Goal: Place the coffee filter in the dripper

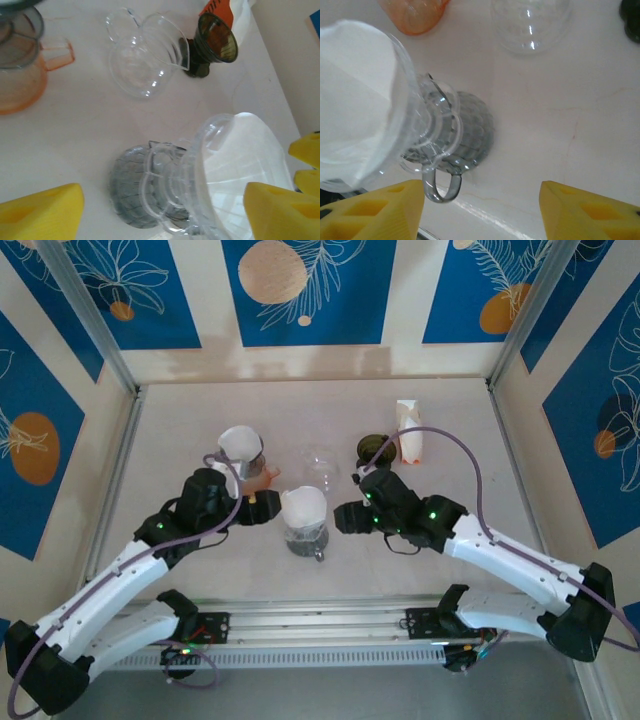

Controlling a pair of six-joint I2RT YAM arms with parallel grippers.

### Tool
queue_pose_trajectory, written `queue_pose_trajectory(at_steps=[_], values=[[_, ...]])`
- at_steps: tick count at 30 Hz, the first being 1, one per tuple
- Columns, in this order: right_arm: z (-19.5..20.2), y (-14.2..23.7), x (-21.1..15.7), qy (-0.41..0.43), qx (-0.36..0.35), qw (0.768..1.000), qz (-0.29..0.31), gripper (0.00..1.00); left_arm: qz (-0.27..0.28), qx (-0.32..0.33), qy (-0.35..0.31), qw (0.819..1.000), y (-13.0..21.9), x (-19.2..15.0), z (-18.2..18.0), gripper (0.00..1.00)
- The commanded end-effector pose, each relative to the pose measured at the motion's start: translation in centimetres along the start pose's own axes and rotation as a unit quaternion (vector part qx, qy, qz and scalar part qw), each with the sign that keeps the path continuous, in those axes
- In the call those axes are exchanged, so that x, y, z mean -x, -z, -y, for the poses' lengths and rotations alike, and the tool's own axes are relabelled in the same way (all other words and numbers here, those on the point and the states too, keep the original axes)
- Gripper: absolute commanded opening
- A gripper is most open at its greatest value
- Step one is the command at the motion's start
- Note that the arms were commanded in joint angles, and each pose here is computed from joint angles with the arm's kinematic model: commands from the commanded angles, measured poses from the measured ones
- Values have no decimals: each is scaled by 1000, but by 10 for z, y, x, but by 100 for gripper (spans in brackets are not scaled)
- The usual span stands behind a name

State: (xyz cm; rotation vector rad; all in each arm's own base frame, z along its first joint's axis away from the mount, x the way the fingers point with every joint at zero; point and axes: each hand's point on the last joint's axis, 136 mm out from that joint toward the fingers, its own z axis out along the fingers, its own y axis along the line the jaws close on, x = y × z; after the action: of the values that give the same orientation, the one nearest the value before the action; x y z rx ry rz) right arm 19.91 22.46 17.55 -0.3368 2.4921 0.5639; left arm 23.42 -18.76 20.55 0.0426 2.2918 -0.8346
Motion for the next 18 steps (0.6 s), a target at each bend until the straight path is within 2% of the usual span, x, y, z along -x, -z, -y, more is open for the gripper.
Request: queue_pose_trajectory(at_steps=[1, 5, 10, 18], values=[[4, -4, -22, -19, 10, 1000, -22, 60, 5, 50, 28, 998, 5, -5, -32, 74], [2, -19, -52, -29, 45, 996, -72, 55, -2, 54, 78, 996, 3, -17, -56, 67], [-8, -40, -77, -54, 111, 984, -127, 45, -33, 49, 112, 992, -11, -37, -68, 49], [-26, -67, -83, -103, 198, 961, -165, 34, -31, 52, 120, 991, -9, -38, -72, 49]])
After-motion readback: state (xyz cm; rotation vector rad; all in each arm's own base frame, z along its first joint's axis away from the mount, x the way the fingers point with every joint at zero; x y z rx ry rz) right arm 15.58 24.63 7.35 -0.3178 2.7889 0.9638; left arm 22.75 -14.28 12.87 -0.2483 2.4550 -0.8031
